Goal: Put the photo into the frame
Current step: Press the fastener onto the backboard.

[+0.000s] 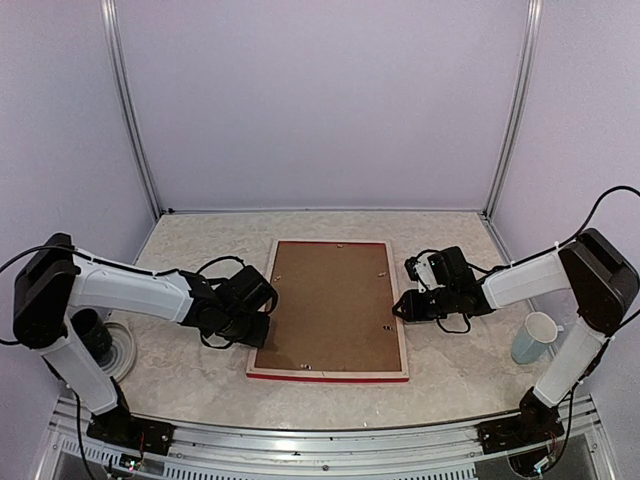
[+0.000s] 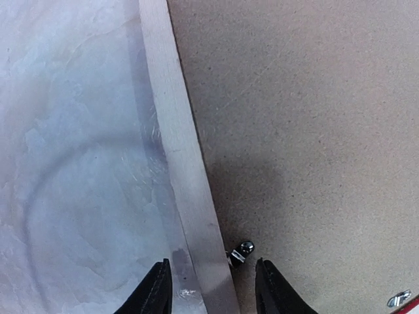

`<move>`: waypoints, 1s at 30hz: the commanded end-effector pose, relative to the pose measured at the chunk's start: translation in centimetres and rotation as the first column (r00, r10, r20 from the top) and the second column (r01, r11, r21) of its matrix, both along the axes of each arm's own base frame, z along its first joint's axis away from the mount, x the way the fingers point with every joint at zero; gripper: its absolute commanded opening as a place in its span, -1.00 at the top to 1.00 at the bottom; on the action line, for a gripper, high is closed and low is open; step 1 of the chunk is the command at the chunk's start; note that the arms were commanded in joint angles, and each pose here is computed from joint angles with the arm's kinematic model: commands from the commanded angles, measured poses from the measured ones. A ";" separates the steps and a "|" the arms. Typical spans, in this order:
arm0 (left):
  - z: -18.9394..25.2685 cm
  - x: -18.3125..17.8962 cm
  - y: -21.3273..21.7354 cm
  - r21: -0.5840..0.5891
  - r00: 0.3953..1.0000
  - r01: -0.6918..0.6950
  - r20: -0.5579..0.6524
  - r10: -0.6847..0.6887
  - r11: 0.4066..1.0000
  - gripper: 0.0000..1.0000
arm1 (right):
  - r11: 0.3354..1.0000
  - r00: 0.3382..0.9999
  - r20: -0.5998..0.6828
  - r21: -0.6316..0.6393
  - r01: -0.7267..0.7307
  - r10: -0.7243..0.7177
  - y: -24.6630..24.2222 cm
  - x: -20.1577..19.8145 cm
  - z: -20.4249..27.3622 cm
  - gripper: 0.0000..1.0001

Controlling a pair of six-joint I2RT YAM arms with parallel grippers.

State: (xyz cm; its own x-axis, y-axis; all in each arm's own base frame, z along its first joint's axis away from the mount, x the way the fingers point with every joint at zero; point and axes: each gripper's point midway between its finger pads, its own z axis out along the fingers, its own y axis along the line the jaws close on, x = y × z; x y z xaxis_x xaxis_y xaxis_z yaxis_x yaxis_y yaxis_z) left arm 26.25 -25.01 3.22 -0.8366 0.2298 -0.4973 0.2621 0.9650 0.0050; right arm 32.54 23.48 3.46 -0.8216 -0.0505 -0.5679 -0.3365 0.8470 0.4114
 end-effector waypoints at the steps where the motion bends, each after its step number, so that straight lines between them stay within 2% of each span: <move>1: 2.7 0.2 0.2 -0.040 0.999 0.005 0.046 -0.003 0.999 0.11 | 1.000 0.999 -0.034 -0.013 -0.023 0.023 0.3 -0.9 -1.3 0.48; 5: 3.1 0.4 0.4 -0.048 0.999 0.013 0.044 -0.011 0.999 0.07 | 1.000 0.999 -0.035 -0.015 -0.025 0.024 0.3 -1.0 -1.3 0.48; 14: 0.4 -0.2 0.7 0.014 0.999 0.044 -0.021 -0.044 0.999 0.00 | 1.000 0.999 -0.036 -0.015 -0.024 0.024 0.3 -0.9 -1.4 0.46; 19: 0.2 0.7 0.8 0.010 1.000 0.019 0.004 -0.019 1.000 -0.07 | 1.000 0.999 -0.032 -0.019 -0.024 0.023 0.3 -0.9 -1.3 0.42; 27: 2.7 3.2 -0.5 -0.104 0.996 -0.009 0.089 0.019 0.995 -0.41 | 0.999 0.999 -0.012 -0.018 -0.033 0.033 0.3 -0.9 -0.9 0.32; 30: 3.7 4.7 -0.1 -0.138 0.989 -0.051 0.128 0.069 0.989 -0.53 | 0.999 0.999 0.001 -0.009 -0.044 0.044 0.4 -0.9 -0.4 0.20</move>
